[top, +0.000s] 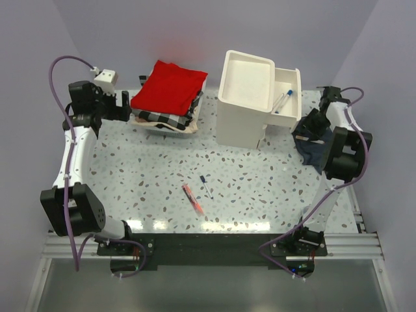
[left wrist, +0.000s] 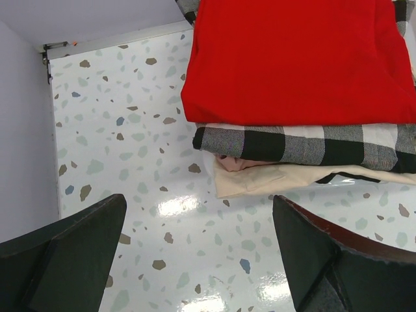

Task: Sort the stationery into containers
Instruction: Pick up the pen from the corner of the board.

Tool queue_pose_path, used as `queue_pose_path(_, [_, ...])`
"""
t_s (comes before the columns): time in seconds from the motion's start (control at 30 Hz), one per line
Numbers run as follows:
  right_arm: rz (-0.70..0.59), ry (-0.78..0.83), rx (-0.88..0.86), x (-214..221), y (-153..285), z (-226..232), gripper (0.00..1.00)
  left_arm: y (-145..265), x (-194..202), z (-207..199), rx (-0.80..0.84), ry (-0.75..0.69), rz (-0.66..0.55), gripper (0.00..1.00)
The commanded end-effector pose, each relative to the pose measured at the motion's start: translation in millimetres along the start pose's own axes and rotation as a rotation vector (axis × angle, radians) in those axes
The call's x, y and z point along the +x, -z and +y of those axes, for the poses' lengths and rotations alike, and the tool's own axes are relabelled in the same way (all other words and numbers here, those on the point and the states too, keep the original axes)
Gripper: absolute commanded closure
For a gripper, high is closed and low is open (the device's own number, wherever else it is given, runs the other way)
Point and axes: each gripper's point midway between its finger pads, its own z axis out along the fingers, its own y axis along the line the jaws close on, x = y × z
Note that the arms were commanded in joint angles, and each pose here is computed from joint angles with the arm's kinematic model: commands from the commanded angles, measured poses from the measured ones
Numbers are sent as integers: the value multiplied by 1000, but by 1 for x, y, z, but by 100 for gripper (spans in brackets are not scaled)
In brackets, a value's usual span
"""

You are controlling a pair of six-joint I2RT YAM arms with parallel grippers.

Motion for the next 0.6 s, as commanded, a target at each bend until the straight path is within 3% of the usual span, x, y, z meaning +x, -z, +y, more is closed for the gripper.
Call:
queue_pose_path(0.0, [-16, -11, 9, -7, -6, 4, 49, 3, -11, 5, -21, -39, -17, 0])
queue_pose_path(0.23, [-14, 4, -4, -13, -21, 12, 61, -1, -8, 4, -19, -41, -3, 0])
queue_pose_path(0.57, [-54, 7, -85, -22, 17, 30, 61, -10, -6, -1, -5, -59, 6, 0])
